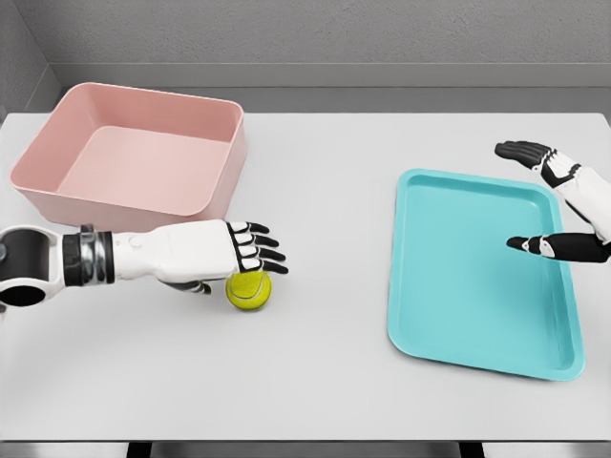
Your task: Put the tennis from the blue tray into the pink basket with both arms
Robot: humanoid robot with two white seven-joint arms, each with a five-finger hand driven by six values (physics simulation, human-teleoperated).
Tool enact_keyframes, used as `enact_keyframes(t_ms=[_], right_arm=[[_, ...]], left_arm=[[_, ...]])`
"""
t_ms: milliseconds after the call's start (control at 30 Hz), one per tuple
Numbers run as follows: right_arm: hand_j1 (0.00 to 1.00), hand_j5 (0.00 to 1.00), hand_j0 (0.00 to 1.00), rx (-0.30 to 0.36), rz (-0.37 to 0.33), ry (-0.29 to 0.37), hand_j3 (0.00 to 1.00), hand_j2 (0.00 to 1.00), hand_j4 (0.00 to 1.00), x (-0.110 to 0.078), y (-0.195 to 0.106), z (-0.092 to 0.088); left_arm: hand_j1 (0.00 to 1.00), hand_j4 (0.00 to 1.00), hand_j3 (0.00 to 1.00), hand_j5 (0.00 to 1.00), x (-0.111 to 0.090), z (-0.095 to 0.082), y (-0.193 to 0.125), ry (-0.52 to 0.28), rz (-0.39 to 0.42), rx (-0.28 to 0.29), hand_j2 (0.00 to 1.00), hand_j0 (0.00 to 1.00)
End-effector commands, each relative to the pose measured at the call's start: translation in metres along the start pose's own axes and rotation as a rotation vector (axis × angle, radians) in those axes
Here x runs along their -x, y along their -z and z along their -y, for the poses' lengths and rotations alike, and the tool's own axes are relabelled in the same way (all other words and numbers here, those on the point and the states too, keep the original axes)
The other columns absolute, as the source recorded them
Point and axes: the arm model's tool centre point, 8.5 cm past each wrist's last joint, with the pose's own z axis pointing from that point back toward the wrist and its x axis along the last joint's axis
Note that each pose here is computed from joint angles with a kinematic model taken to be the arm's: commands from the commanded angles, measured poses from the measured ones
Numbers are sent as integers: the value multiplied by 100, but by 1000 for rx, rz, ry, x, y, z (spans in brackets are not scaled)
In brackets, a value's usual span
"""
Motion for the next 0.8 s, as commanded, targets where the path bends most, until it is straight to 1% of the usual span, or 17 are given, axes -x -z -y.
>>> enact_keyframes(t_ms=[0, 167, 233, 300, 367, 500, 567, 767], right_arm=[[100, 100, 100, 5, 2, 6, 100, 100, 100, 0, 0, 1], [100, 100, 100, 4, 1, 5, 100, 100, 100, 0, 0, 1], [100, 100, 100, 5, 2, 6, 100, 100, 100, 0, 0, 1], [100, 100, 100, 5, 2, 6, 100, 100, 100, 0, 0, 1], [100, 100, 100, 4, 1, 5, 100, 100, 100, 0, 0, 1], [100, 100, 100, 5, 0, 5, 100, 100, 100, 0, -1, 1], [100, 100, 100, 5, 0, 5, 100, 100, 100, 0, -1, 1], [100, 100, 100, 5, 0, 5, 100, 100, 100, 0, -1, 1]], left_arm=[[100, 100, 100, 100, 0, 5, 2, -17, 4, 7, 100, 100], [100, 100, 100, 100, -1, 6, 9, -23, 12, -2, 100, 100], [100, 100, 100, 100, 0, 11, 14, -37, 14, 4, 100, 100], [100, 100, 100, 100, 1, 12, 14, -39, 13, 5, 100, 100], [100, 100, 100, 100, 2, 18, 15, -51, 11, 19, 100, 100], [100, 100, 100, 100, 4, 21, 15, -57, 6, 27, 100, 100], [100, 100, 100, 100, 2, 21, 19, -60, 14, 22, 100, 100], [100, 100, 100, 100, 4, 25, 25, -67, 16, 33, 100, 100]])
